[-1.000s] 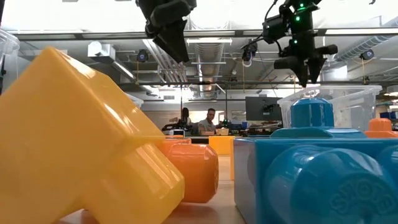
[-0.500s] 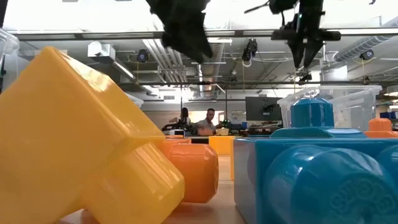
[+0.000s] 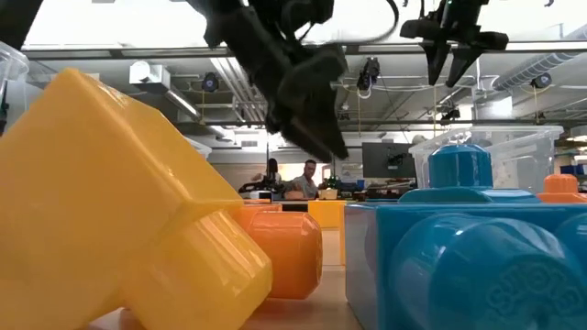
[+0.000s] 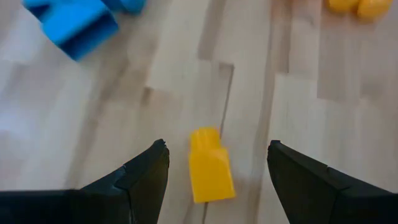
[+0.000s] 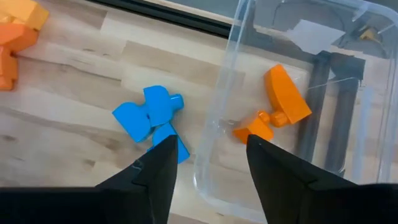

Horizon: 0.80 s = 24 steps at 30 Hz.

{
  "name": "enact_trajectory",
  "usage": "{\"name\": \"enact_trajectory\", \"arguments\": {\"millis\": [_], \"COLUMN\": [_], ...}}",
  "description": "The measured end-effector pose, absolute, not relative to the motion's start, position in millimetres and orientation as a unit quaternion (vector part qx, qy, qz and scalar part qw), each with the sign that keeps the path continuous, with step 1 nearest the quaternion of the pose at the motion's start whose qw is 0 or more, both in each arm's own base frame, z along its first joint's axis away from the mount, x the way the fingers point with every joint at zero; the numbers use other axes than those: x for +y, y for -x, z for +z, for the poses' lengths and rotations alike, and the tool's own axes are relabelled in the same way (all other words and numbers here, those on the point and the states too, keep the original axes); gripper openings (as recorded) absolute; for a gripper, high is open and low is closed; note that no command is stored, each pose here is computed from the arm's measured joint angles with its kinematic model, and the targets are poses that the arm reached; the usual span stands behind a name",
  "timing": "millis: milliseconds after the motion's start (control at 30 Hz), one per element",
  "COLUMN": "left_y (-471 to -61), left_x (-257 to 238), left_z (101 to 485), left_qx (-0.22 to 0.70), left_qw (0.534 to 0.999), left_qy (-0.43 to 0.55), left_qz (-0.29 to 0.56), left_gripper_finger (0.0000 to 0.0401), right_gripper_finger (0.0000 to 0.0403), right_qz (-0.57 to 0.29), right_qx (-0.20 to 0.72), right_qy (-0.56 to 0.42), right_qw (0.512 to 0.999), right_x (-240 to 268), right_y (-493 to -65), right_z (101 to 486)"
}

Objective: Sort blocks
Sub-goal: Put the center yellow game piece into the top left transparent bin

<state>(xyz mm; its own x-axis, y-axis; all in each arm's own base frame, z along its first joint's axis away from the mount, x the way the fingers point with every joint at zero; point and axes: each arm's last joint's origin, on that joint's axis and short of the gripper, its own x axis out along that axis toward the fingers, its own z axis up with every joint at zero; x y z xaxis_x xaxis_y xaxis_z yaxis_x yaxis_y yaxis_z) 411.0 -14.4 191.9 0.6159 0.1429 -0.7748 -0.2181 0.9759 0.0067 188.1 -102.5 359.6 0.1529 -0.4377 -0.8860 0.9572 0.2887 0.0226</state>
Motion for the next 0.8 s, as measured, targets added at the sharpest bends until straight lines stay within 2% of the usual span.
{"name": "enact_trajectory", "arguments": {"millis": [267, 567, 800], "left_y": [-419, -423, -424], "left_x": [-15, -14, -14], "left_z": [154, 145, 127], "left_qx": [0.465, 0.461, 0.476], "left_qw": [0.88, 0.882, 0.873], "left_qy": [0.024, 0.023, 0.028], "left_qz": [0.095, 0.095, 0.1], "left_gripper_finger": [0.0246, 0.0245, 0.0221], "right_gripper_finger": [0.0211, 0.0222, 0.0221], "right_qz": [-0.504, -0.499, -0.499], "right_qx": [0.422, 0.434, 0.435], "right_qy": [-0.315, -0.324, -0.325], "right_qw": [0.684, 0.676, 0.676], "right_x": [-102, -101, -101], "right_y": [-189, -189, -189], "right_z": [352, 345, 344]}}
